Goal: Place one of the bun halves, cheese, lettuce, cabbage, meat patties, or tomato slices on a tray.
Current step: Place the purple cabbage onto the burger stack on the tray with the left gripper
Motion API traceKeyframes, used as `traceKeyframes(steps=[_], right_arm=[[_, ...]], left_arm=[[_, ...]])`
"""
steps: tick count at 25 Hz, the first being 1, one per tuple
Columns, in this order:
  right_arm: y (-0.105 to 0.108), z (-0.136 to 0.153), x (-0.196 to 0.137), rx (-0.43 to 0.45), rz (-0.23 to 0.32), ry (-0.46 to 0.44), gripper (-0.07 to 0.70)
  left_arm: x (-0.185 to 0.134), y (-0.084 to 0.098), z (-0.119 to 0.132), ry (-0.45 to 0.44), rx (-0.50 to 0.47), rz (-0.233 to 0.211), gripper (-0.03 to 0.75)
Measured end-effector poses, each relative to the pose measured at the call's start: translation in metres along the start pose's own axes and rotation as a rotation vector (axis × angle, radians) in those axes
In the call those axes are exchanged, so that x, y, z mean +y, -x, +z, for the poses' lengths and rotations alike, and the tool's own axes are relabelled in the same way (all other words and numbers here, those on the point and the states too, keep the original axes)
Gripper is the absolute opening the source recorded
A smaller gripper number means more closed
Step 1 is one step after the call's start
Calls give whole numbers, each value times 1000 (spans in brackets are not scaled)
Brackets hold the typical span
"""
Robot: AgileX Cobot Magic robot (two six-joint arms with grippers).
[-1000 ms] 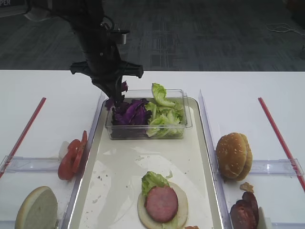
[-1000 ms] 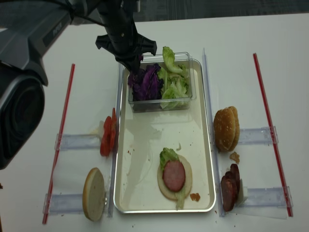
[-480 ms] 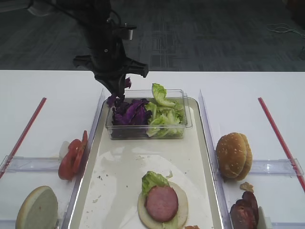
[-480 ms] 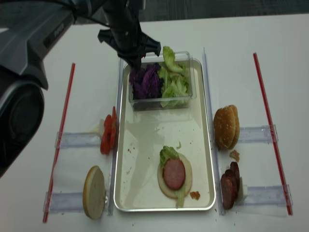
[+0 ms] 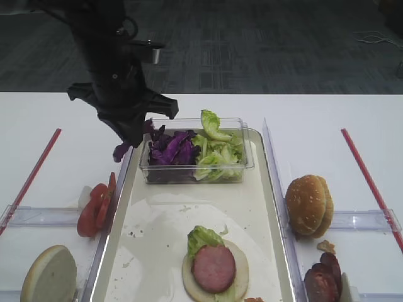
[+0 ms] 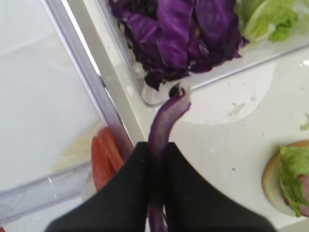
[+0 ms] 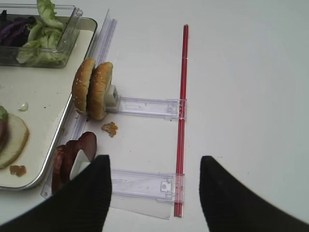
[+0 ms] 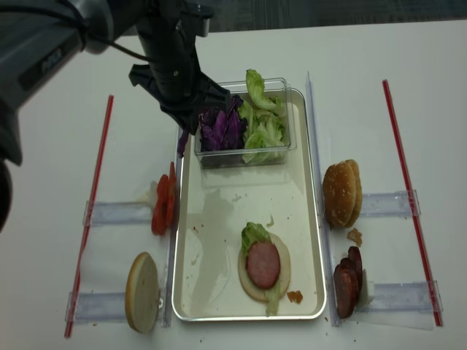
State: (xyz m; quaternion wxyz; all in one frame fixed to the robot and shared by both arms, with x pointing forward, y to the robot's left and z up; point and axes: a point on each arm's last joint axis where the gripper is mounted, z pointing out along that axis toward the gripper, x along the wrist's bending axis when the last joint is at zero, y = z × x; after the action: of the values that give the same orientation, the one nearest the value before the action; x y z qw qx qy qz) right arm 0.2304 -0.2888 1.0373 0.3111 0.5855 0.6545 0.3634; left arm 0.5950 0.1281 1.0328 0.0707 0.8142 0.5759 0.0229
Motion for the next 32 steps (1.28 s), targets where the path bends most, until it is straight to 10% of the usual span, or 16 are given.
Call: traceKeyframes(steps=[21, 32], right_arm=[[0, 0, 0, 0, 0, 0, 427], [0, 0, 0, 0, 0, 0, 427]], left_arm=[[-102, -5, 4, -6, -66, -5, 45], [-108, 33, 6, 26, -95, 257, 45]])
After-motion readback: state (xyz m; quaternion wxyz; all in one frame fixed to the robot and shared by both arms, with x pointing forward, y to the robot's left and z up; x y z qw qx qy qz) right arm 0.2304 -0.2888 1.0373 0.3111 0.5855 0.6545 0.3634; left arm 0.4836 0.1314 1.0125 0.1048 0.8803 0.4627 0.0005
